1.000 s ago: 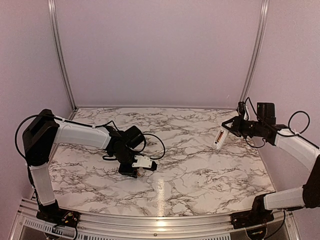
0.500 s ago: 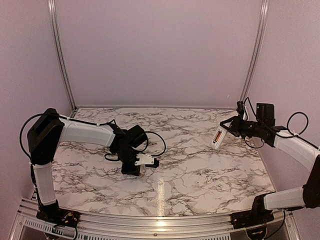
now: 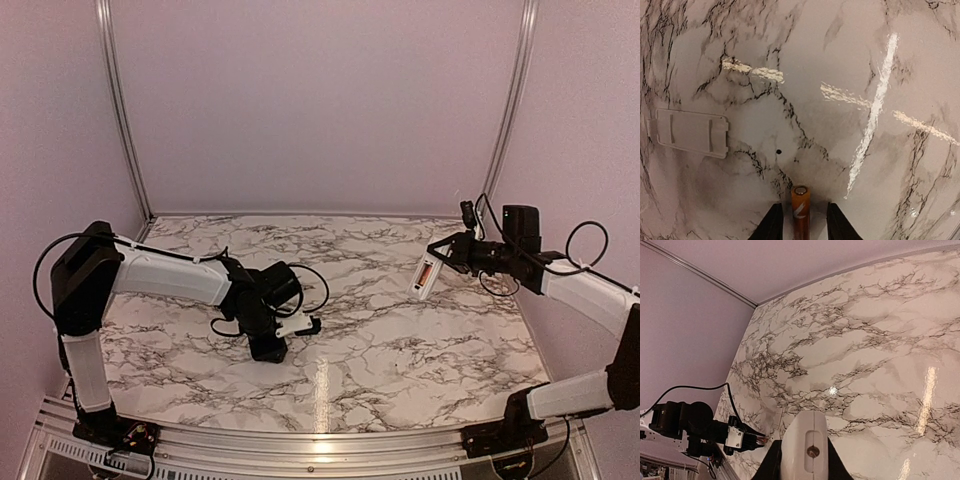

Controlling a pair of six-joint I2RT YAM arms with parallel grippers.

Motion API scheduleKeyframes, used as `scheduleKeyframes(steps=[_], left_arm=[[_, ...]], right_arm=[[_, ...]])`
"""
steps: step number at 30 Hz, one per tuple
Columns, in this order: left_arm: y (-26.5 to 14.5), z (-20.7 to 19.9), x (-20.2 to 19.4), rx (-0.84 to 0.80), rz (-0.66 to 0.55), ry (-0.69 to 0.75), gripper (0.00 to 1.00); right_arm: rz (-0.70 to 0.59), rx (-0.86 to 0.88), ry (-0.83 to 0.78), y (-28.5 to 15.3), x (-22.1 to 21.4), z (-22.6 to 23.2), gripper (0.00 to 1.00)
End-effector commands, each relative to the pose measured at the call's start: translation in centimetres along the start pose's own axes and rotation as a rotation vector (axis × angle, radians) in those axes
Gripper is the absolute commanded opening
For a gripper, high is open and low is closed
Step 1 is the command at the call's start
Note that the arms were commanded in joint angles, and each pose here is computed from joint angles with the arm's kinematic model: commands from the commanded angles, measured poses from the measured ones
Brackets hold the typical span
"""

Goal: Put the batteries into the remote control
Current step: Pick up the battery from the center of the board.

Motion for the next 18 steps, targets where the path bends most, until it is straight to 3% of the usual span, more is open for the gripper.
scheduleKeyframes(steps=[1,7,13,18], left_arm=[[1.6,-0.1,-4.4,0.012,0.112,-0.058,0.33],[1.0,0.2,-4.2,0.040,0.043,-0.052,0.30],[0.7,0.4,-2.3,0.053,-0.027,-0.037,0.00],[-1.6,-0.2,0.5,0.035,-0.114,-0.062,0.00]], right_arm=[[-0.032,0.098,-0.073,0.1,1.3,2.2,0.00],[-0.044,0.134,-0.089,0.1,1.3,2.8,0.00],[-0.044,0.190,-0.082,0.3,1.0,3.6,0.00],[-0.045,0.198,-0.111,0.2,1.0,3.9,0.00]])
Point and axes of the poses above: each gripper's point midway between its finger pads, its own y axis out along the fingers, its own z axis along the line the jaws close on, x = y × z, the point moved 1 cm from there along -y, back along the fingers, and after that the axes turned 14 degrees about -y, right-handed, at the moved point
